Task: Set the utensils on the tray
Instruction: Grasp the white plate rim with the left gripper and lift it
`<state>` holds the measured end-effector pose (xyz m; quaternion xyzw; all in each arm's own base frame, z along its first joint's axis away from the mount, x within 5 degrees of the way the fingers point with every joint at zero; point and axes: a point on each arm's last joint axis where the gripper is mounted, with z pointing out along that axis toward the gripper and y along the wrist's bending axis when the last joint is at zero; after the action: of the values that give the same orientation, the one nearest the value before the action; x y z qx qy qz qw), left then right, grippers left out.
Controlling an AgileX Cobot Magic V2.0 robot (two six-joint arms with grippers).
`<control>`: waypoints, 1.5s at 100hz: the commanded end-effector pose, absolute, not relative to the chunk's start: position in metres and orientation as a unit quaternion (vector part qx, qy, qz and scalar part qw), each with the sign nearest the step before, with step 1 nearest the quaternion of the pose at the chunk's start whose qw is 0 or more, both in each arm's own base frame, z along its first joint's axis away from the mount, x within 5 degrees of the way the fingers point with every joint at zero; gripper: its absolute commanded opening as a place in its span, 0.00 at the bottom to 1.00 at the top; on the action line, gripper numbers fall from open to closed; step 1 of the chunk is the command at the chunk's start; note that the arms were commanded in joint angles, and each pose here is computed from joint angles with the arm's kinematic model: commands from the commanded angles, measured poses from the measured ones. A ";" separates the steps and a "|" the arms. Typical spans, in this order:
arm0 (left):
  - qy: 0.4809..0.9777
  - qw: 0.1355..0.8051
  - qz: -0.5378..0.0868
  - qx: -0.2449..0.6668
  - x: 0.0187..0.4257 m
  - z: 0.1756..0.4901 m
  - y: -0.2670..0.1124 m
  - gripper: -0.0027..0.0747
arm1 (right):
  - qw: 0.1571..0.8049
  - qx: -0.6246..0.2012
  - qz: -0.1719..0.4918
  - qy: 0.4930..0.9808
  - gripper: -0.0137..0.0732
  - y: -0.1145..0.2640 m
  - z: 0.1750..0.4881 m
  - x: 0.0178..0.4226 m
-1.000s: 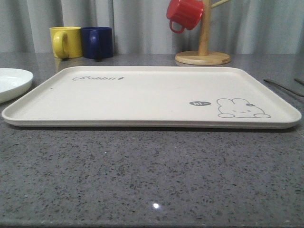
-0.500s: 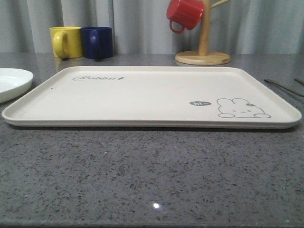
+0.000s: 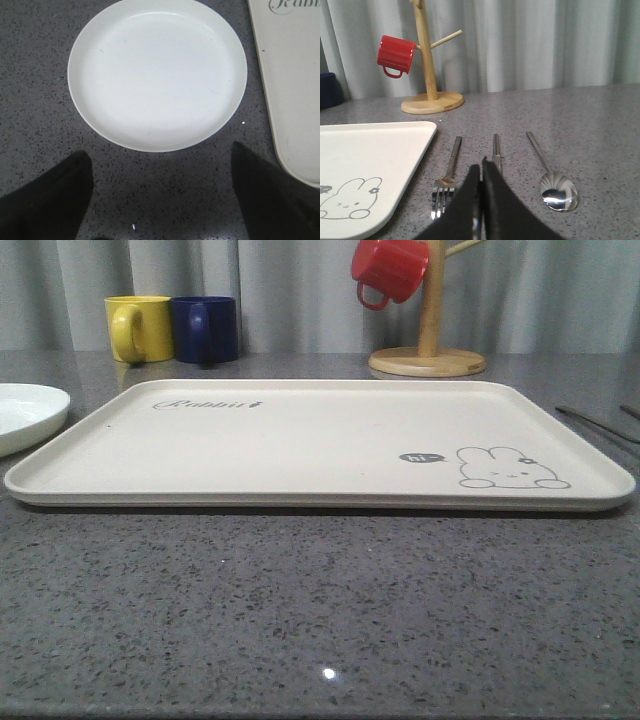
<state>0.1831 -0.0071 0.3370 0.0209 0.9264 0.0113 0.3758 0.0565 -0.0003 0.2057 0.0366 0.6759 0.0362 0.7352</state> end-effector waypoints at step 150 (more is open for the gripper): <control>0.967 0.237 0.035 -0.086 0.336 0.272 0.072 0.01 | 0.776 0.031 0.028 0.630 0.08 -0.001 0.220 0.052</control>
<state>0.3364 0.0702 0.2521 -0.0939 0.9737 0.0287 0.2056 0.0565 -0.0003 0.2057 0.0366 0.6759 0.0362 0.7352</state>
